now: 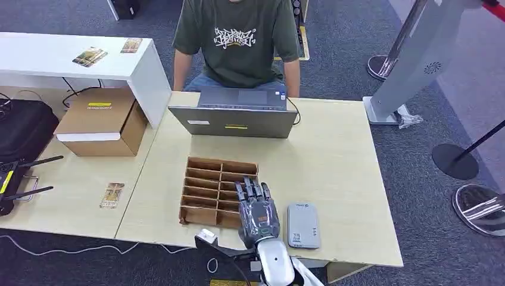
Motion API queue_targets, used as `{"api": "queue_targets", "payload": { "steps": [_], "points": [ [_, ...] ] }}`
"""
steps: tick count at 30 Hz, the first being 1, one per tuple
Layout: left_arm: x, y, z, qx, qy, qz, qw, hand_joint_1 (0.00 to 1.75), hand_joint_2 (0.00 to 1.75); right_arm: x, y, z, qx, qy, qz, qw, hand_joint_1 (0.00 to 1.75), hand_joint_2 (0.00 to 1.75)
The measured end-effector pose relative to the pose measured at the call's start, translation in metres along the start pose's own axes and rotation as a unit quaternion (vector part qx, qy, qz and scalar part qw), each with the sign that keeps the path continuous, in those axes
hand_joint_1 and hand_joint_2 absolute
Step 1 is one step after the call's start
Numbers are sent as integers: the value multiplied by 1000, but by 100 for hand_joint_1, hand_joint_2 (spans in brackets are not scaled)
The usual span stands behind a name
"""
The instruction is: Pass the card to the sensor for recognition and then transmit it.
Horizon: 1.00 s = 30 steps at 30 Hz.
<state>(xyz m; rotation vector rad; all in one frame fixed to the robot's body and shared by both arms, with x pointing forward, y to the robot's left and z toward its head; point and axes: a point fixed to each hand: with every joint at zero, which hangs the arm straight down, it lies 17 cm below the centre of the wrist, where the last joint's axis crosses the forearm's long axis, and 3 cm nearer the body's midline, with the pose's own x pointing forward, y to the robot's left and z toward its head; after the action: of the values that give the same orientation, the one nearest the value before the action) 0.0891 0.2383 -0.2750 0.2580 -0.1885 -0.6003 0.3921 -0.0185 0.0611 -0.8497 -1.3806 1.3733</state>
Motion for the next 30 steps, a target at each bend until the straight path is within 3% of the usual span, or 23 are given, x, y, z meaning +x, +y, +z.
{"api": "queue_targets", "payload": {
  "steps": [11, 30],
  "points": [
    [0, -1, 0, -1, 0, 2, 1000, 0, 0, -18, -3, 2, 1, 36, 8, 999, 0, 175],
    [1, -3, 1, -3, 1, 6, 1000, 0, 0, -14, 4, 2, 16, 25, -8, 1000, 0, 175]
  ]
}}
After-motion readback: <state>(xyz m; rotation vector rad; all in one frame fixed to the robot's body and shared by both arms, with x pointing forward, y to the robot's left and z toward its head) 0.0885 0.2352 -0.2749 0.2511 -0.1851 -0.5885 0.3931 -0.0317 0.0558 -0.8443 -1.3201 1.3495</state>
